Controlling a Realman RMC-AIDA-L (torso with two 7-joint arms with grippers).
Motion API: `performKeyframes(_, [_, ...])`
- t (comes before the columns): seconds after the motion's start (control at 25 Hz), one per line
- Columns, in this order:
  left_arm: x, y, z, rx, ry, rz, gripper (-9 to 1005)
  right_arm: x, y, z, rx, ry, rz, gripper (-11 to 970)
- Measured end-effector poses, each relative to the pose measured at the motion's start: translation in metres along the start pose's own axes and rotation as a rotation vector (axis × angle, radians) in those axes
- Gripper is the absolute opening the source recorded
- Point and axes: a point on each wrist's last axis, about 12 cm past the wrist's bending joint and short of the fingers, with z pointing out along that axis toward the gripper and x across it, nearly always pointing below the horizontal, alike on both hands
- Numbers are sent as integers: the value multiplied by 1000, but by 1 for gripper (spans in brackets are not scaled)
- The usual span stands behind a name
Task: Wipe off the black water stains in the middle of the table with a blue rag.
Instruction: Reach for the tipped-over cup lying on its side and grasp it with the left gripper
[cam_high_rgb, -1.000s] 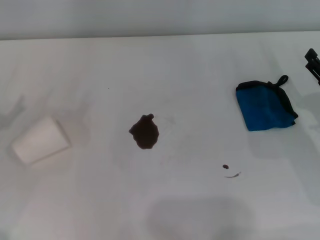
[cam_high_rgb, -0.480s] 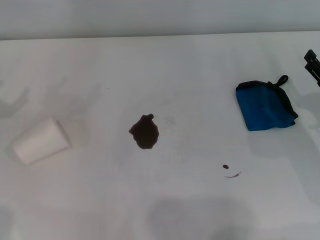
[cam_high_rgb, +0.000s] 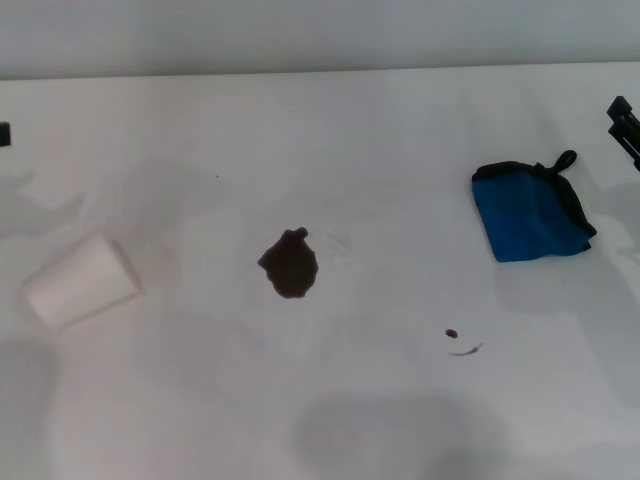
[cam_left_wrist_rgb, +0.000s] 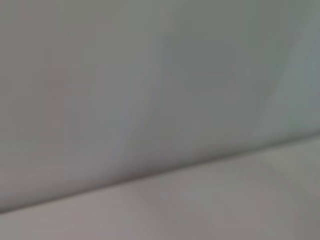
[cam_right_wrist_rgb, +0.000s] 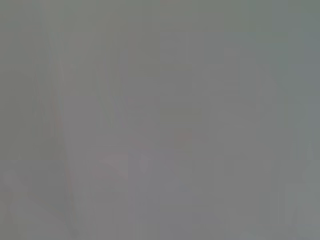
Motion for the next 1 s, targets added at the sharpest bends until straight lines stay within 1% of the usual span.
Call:
performKeyframes(0.04, [-4, -1, 0, 4, 28, 10, 874, 0, 0, 0, 0, -1, 0, 842])
performKeyframes(0.08, [-13, -3, 2, 18, 95, 36, 874, -1, 0, 0, -1, -3, 0, 842])
performKeyframes(0.12, [-15, -3, 2, 20, 118, 44, 874, -1, 0, 0, -2, -3, 0, 842])
performKeyframes(0.24, [-28, -8, 7, 35, 251, 101, 874, -1, 0, 1, -2, -4, 1, 841])
performKeyframes(0.36, [-37, -11, 10, 45, 335, 148, 874, -1, 0, 1, -2, -5, 1, 841])
performKeyframes(0.52, [-49, -19, 16, 83, 397, 190, 874, 0, 1, 1, -1, -1, 2, 841])
performKeyframes(0.72, [-52, -32, 27, 156, 488, 251, 874, 1, 1, 0, 0, 0, 2, 840])
performKeyframes(0.84, [-49, -39, 33, 192, 540, 270, 874, 0, 1, 0, 1, 0, 7, 839])
performKeyframes(1.0, [-47, -44, 40, 216, 570, 282, 874, 0, 1, 0, 3, -3, 8, 839])
